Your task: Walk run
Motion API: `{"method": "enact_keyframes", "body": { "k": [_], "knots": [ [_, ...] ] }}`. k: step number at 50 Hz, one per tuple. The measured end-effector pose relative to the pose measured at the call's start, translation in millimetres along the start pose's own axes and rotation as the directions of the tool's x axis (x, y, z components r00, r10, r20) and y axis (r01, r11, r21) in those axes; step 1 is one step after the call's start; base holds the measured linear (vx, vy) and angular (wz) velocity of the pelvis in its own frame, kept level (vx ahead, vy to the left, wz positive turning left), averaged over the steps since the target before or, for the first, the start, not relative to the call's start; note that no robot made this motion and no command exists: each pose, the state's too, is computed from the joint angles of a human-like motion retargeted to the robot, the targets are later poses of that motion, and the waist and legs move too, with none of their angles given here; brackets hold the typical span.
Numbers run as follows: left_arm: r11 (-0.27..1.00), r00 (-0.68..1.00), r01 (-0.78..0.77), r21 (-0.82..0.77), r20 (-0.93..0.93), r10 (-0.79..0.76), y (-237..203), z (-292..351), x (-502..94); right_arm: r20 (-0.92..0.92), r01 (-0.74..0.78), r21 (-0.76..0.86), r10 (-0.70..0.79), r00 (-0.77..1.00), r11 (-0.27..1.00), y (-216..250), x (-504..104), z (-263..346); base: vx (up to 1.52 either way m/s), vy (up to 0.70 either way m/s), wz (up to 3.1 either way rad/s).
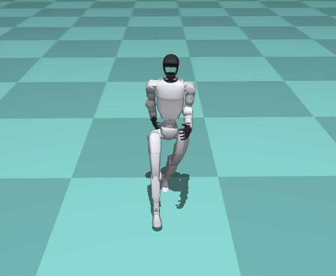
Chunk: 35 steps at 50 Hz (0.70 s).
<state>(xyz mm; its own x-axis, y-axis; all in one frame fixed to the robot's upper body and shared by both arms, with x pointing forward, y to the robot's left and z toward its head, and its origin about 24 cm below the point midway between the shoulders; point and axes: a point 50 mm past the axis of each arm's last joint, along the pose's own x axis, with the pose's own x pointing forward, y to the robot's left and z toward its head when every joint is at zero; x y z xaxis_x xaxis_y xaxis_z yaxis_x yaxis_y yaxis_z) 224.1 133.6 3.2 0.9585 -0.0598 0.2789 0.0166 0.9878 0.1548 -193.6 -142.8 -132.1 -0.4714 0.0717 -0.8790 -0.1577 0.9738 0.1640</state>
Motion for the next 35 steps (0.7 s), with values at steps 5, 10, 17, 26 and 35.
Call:
{"method": "enact_keyframes", "body": {
  "k": [5, 10, 17, 26, 35],
  "knots": [
    [1.0, 0.994, -0.016, -0.001, -0.106, 0.016, -7.6, -13.0, -25.5, 0.083, 0.081, 0.044, -0.084, 0.993, 0.996, -45.9, -9.0, 48.1, 1.11, -0.33, 0.38],
    [1.0, 0.985, -0.014, 0.009, -0.172, 0.015, -5.6, -21.0, -42.5, 0.403, 0.199, 0.037, -0.197, 0.894, 0.979, -92.4, -49.1, 163.2, 1.07, -0.51, -0.19],
    [0.997, 0.974, -0.058, 0.043, -0.216, 0.066, 6.1, -24.3, -57.7, 0.908, 0.411, 0.11, -0.259, 0.329, 0.905, -138.0, -191.2, 310.2, 0.93, -0.33, -1.04],
    [0.988, 0.955, -0.152, 0.036, -0.253, 0.156, 3.3, -27.5, -62.2, 0.972, 0.523, 0.216, -0.233, -0.033, 0.825, -165.8, -294.2, 340.8, 1.14, -0.14, -0.4],
    [0.994, 0.965, -0.108, 0.022, -0.237, 0.11, 2.9, -28.1, -54.1, 0.804, 0.43, 0.007, -0.261, 0.534, 0.903, -131.6, -129.7, 259.4, 1.42, -0.02, 0.19]
  ]
}}
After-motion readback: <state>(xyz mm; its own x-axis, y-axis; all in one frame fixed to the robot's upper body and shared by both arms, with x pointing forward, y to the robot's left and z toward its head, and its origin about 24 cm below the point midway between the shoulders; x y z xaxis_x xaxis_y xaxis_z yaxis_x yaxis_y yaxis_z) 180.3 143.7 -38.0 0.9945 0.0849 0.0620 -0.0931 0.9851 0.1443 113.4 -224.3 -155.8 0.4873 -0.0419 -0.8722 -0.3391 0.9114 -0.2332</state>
